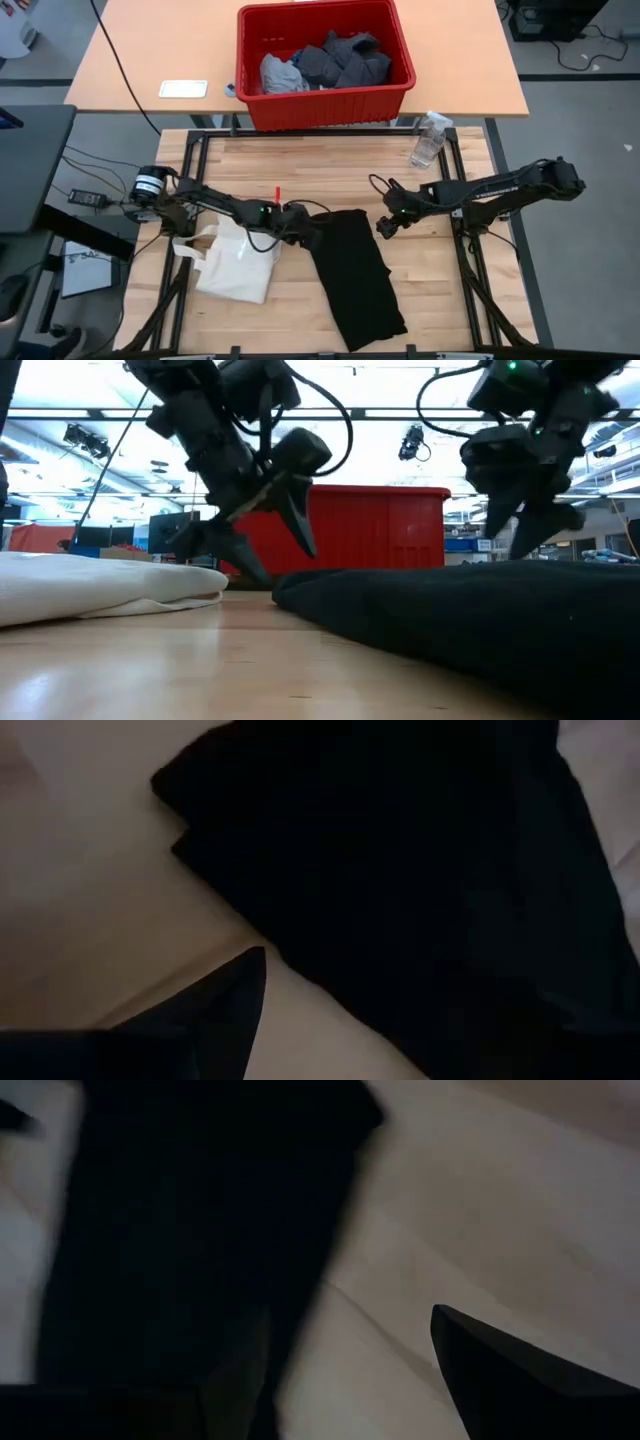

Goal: Fold Laundry from Bin
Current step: Fold the black shirt

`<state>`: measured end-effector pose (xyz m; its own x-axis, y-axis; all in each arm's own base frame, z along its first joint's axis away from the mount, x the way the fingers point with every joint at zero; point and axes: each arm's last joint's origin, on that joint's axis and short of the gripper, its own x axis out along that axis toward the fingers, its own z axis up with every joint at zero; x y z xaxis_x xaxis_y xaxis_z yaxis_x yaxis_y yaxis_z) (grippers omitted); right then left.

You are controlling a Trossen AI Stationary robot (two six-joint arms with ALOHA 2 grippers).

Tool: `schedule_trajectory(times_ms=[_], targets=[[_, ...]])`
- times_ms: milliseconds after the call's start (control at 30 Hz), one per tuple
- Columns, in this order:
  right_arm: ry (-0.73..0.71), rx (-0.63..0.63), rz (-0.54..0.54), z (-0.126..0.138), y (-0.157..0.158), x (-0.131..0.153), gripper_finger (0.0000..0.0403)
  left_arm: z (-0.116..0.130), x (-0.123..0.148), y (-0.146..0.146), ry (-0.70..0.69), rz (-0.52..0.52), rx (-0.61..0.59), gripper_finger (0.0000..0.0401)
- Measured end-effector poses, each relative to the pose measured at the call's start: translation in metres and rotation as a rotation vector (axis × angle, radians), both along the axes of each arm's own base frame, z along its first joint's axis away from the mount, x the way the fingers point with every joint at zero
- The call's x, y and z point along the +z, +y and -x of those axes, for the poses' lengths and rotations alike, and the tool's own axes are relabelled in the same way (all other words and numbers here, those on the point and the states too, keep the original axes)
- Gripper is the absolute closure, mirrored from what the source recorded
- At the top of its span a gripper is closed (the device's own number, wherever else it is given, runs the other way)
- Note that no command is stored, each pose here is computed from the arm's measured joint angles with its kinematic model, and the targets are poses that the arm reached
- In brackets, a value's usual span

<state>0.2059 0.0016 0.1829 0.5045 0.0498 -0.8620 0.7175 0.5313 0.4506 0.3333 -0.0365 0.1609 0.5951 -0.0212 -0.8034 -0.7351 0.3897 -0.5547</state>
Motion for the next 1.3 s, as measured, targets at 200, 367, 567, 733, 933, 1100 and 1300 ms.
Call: schedule_trajectory(times_ms=[200,367,567,733,933,1100,1300], targets=[[-0.097,-0.034,0.029,0.001,-0.001,-0.019,0.0121,-0.011,-0.015,0.000,-0.036,-0.005,-0.018,0.0111],[-0.137,-0.046,0.063,-0.001,-0.005,-0.032,0.0121,-0.019,-0.024,0.007,-0.067,0.000,-0.007,0.0111],[-0.133,-0.070,0.061,-0.009,-0.016,-0.053,0.0121,-0.021,-0.024,0.025,-0.078,-0.035,-0.003,0.0111],[-0.150,-0.076,0.032,-0.020,-0.026,-0.068,0.0121,-0.028,-0.027,0.041,-0.141,-0.096,-0.022,0.0111],[-0.209,-0.071,-0.006,-0.029,-0.036,-0.076,0.0134,-0.041,-0.042,0.054,-0.227,-0.113,-0.018,0.0112],[-0.197,-0.075,-0.018,-0.028,-0.040,-0.077,0.0190,-0.045,-0.047,0.058,-0.268,-0.158,-0.053,0.0155],[-0.182,-0.067,-0.004,-0.026,-0.044,-0.079,0.0333,-0.045,-0.048,0.065,-0.262,-0.196,-0.068,0.0292]])
